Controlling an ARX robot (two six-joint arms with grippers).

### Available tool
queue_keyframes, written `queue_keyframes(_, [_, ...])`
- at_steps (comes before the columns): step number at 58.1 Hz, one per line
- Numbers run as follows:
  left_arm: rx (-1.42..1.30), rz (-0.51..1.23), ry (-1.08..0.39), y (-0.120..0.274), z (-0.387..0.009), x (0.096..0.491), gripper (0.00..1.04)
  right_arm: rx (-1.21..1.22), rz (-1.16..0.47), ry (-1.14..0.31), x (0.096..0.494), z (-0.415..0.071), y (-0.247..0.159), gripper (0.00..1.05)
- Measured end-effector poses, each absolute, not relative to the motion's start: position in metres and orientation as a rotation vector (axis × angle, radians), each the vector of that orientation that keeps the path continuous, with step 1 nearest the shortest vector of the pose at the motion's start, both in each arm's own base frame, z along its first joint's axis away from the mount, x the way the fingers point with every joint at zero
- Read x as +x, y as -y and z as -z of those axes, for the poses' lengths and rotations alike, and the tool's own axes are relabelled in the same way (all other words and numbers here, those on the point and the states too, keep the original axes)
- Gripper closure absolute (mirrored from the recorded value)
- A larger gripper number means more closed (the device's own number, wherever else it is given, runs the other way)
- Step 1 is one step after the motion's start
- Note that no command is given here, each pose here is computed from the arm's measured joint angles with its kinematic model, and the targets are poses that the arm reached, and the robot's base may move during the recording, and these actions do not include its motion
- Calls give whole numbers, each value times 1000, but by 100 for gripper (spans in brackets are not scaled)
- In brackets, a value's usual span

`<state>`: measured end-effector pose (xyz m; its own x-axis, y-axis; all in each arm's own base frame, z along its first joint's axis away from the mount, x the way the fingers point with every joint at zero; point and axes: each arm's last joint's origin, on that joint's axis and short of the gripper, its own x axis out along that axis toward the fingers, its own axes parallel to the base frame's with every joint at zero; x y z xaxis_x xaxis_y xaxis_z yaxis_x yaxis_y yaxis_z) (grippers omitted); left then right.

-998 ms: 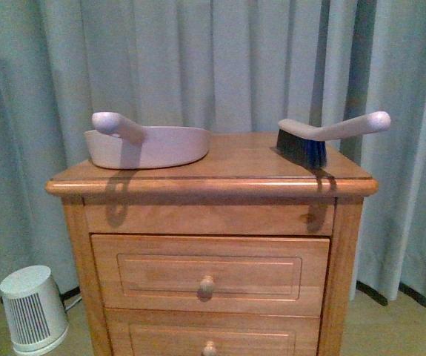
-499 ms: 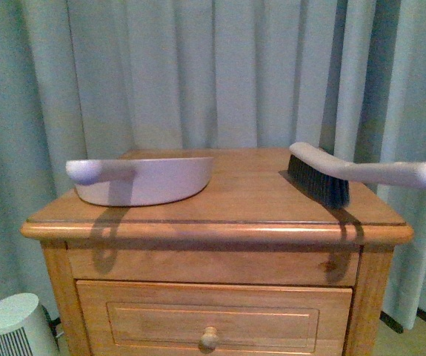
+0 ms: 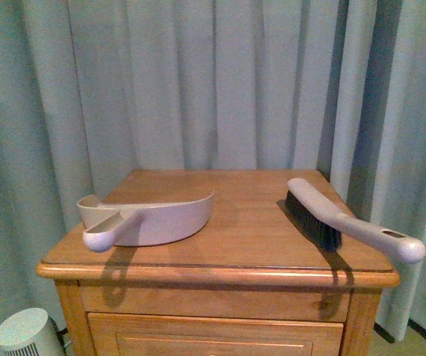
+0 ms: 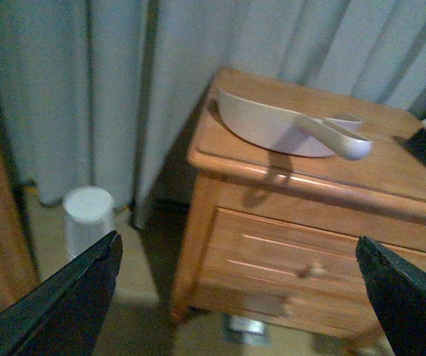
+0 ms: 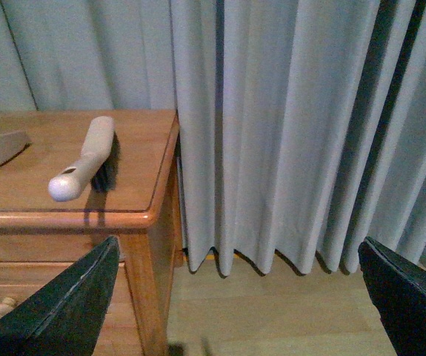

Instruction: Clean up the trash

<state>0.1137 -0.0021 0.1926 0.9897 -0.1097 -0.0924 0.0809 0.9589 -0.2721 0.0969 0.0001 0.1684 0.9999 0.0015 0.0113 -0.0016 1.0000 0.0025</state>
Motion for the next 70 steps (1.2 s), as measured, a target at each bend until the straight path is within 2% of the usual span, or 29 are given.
queue_keyframes(10, [-265,147,-185,17,-259,159,8,3,-2,11,97,-168,0,7])
queue_keyframes(18, [-208,185,-341,43,-284,203,8,2,-2,11,97,-168,0,7])
queue_keyframes(33, [-131,175,-557,83,-269,272,8,2,-2,11,97,-168,0,7])
queue_keyframes(55, [-48,114,-649,112,-242,341,8,2,-2,11,97,-168,0,7])
queue_keyframes(70, [13,101,-697,118,-226,362,8,2,-2,11,97,-168,0,7])
